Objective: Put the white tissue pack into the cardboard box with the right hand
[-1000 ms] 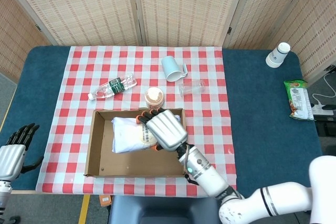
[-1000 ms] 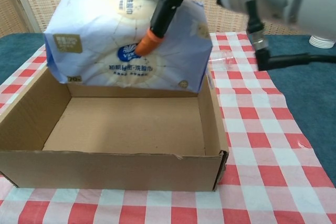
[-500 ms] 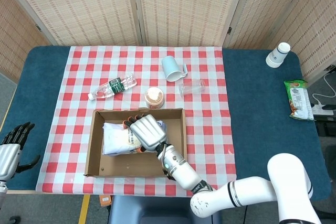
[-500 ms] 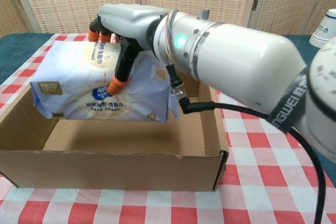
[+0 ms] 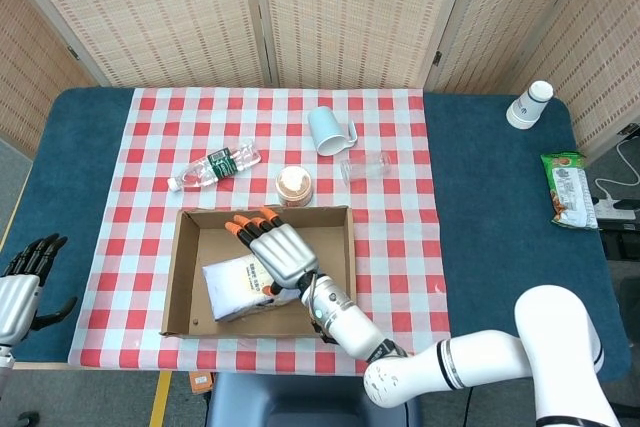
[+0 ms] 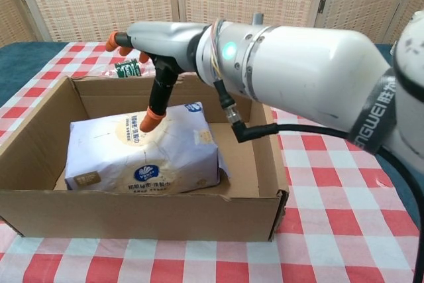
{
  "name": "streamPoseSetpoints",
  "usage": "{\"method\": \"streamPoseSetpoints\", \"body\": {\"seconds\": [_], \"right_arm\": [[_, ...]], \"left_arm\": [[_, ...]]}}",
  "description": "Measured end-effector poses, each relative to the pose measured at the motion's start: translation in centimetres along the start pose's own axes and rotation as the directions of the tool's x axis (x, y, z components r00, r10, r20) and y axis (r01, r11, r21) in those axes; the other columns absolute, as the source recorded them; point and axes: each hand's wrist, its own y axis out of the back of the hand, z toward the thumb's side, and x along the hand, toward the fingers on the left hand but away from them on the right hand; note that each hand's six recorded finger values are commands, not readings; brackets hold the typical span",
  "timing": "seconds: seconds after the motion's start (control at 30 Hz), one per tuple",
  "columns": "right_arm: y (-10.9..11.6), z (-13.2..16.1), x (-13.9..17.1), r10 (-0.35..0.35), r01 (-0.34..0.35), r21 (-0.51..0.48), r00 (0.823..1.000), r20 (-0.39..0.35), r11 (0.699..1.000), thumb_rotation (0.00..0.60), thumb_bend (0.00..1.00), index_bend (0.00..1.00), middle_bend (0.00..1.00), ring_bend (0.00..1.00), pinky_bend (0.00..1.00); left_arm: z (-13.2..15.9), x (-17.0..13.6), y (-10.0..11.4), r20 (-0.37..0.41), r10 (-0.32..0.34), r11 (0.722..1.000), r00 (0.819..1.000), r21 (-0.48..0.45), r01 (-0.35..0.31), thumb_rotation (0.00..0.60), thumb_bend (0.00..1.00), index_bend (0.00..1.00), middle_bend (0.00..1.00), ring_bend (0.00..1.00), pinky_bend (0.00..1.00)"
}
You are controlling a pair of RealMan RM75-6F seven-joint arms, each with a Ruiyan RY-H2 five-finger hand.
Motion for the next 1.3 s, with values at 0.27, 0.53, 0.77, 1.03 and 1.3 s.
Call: {"method": "streamPoseSetpoints", "body": {"seconds": [0.27,0.53,0.77,1.03,1.3], "right_arm": [[2.5,-1.2,2.4,-0.064,0.063,0.052,0.998,0.016,0.997,0.6,0.0,0.0,0.0,0.0,0.0],[6.8,-8.8,10.6,-0.183,0.144,0.219,0.969,0.169,0.965,0.6,0.0,0.0,0.0,0.0,0.0],[9.1,-15.9,19.5,-0.313,0.245,0.24,0.899,0.306,0.939,0.6,0.0,0.0,0.0,0.0,0.0],[7.1,-23.8,27.9,-0.347,0.272,0.231,0.844,0.409,0.934,0.6,0.0,0.0,0.0,0.0,0.0],[2.9,-26.6,32.9,-0.325,0.22,0.272,0.833,0.447,0.937,0.6,0.0,0.0,0.0,0.0,0.0]], "left_arm": [[0.0,0.1,-0.3,-0.001,-0.008,1.0,1.0,0.009,0.008,0.6,0.28,0.02,0.0,0.0,0.13],[0.2,0.2,-0.6,-0.002,-0.016,1.0,1.0,0.022,0.016,0.6,0.28,0.02,0.0,0.0,0.13],[0.7,0.3,-1.3,0.005,-0.022,0.998,1.0,0.051,0.021,0.6,0.28,0.02,0.0,0.0,0.13],[1.4,0.0,-1.4,0.027,-0.031,0.998,0.999,0.056,0.029,0.6,0.28,0.02,0.0,0.0,0.13],[1.2,0.0,-1.3,0.029,-0.026,0.998,0.999,0.058,0.024,0.6,0.28,0.02,0.0,0.0,0.13]]}}
